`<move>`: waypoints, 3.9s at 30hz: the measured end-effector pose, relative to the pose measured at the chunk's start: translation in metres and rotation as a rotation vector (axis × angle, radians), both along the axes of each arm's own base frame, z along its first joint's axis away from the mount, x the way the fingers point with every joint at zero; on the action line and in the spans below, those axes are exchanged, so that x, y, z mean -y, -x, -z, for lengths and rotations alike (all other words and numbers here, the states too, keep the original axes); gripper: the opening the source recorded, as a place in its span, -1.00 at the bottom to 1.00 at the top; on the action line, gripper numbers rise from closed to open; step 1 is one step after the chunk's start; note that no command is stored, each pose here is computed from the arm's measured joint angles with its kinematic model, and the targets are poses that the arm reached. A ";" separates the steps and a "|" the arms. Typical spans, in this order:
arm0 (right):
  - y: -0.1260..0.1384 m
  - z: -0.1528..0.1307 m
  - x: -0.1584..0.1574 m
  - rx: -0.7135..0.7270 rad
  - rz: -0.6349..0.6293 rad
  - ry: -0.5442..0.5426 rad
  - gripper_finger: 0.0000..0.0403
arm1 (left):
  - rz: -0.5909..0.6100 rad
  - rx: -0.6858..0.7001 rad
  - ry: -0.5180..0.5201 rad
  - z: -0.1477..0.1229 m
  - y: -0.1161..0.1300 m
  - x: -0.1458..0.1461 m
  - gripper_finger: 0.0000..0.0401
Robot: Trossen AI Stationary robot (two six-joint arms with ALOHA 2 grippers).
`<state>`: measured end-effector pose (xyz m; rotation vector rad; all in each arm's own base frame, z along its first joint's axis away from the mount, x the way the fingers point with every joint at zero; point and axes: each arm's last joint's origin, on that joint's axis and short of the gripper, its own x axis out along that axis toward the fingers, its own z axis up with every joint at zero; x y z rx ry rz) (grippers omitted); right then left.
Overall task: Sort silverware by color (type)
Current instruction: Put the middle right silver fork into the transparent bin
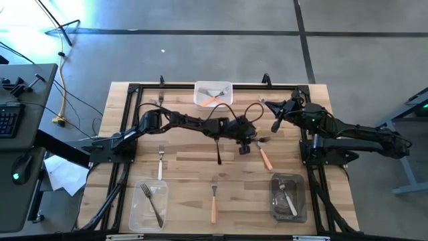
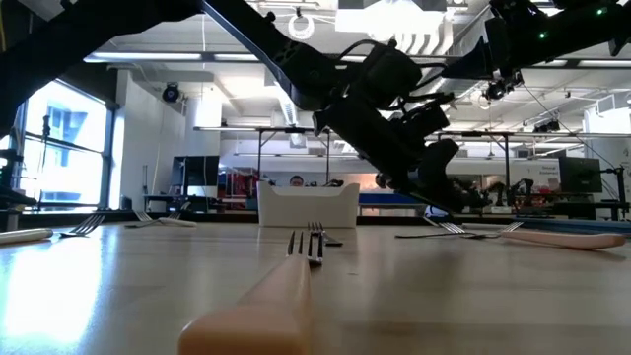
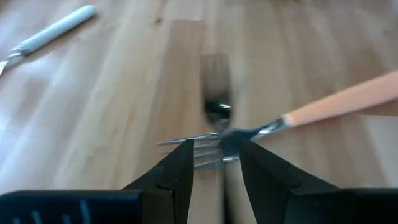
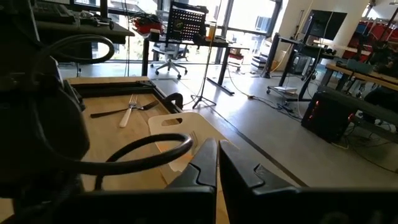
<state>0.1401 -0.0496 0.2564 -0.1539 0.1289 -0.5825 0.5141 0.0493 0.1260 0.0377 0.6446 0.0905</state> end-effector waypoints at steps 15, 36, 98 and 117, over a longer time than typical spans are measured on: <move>0.000 0.000 0.000 0.000 -0.003 0.001 -1.00 | 0.008 -0.004 -0.067 0.009 -0.003 0.003 -0.24; 0.000 0.000 0.000 0.004 -0.002 0.002 -1.00 | 0.035 -0.043 -0.062 0.034 -0.004 0.001 -0.39; 0.000 0.004 0.000 -0.044 -0.011 -0.005 -1.00 | 0.029 -0.078 -0.137 -0.072 0.109 0.060 -1.00; 0.000 0.003 -0.001 -0.034 -0.031 -0.012 -1.00 | -0.010 -0.276 0.001 -0.141 0.248 0.163 -1.00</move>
